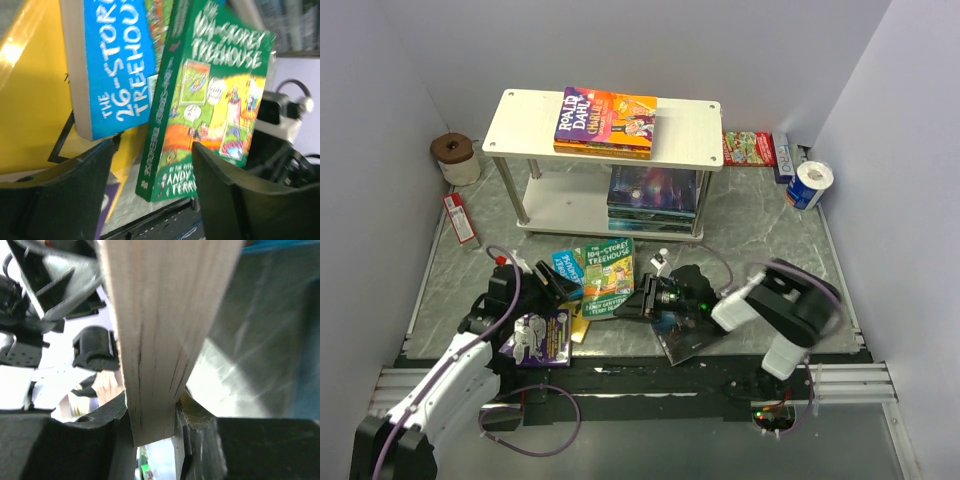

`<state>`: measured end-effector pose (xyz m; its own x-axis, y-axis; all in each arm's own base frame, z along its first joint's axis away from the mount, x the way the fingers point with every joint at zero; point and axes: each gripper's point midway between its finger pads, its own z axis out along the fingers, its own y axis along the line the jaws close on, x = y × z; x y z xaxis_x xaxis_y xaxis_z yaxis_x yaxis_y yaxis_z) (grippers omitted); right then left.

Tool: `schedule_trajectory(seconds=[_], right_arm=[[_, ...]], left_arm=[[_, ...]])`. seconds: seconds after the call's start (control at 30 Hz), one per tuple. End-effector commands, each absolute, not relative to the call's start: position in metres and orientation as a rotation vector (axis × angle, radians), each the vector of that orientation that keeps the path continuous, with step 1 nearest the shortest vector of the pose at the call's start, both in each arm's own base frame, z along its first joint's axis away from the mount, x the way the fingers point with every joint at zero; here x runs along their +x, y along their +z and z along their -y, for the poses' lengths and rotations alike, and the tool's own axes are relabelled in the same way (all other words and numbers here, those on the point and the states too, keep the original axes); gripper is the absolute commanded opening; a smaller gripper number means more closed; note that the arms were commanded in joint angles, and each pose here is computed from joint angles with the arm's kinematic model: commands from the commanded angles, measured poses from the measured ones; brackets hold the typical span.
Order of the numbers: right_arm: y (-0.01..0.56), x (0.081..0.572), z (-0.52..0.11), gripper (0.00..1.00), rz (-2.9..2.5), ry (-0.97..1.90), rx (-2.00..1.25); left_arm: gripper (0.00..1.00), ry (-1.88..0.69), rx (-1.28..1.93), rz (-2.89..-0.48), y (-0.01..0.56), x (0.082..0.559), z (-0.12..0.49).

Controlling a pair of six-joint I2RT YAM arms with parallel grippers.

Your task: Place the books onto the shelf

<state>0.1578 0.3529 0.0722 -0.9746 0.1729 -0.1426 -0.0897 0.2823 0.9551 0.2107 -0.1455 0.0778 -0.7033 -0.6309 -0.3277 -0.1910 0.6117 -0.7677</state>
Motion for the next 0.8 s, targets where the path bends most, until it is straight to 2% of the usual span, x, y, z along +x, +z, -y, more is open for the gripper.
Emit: schedule_trajectory(seconds=[0.0, 0.1, 0.2, 0.37, 0.53, 0.77], right_arm=[[0.126, 0.124, -0.354, 0.0, -2.318, 1.768, -0.289], [0.159, 0.102, -0.347, 0.0, -2.317, 1.813, -0.449], [0.2, 0.091, -0.343, 0.0, -2.269, 1.841, -0.596], [0.239, 0.075, -0.325, 0.0, -2.27, 1.781, -0.767], [0.28, 0.068, -0.311, 0.0, -2.138, 1.875, -0.913], [0.3, 0.056, -0.287, 0.0, -2.053, 1.978, -1.041]], left_arm=[[0.74, -0.974, -0.61, -2.112, 0.129, 0.224, 0.141], [0.83, -1.054, -0.518, -2.064, 0.156, 0.219, 0.149], [0.87, -1.178, -0.366, -2.018, 0.182, 0.21, 0.165], [0.88, -1.319, -0.227, -1.92, 0.217, 0.196, 0.179], [0.86, -1.458, -0.095, -1.834, 0.245, 0.175, 0.19], [0.77, -1.626, 0.218, -1.668, 0.283, 0.139, 0.204]])
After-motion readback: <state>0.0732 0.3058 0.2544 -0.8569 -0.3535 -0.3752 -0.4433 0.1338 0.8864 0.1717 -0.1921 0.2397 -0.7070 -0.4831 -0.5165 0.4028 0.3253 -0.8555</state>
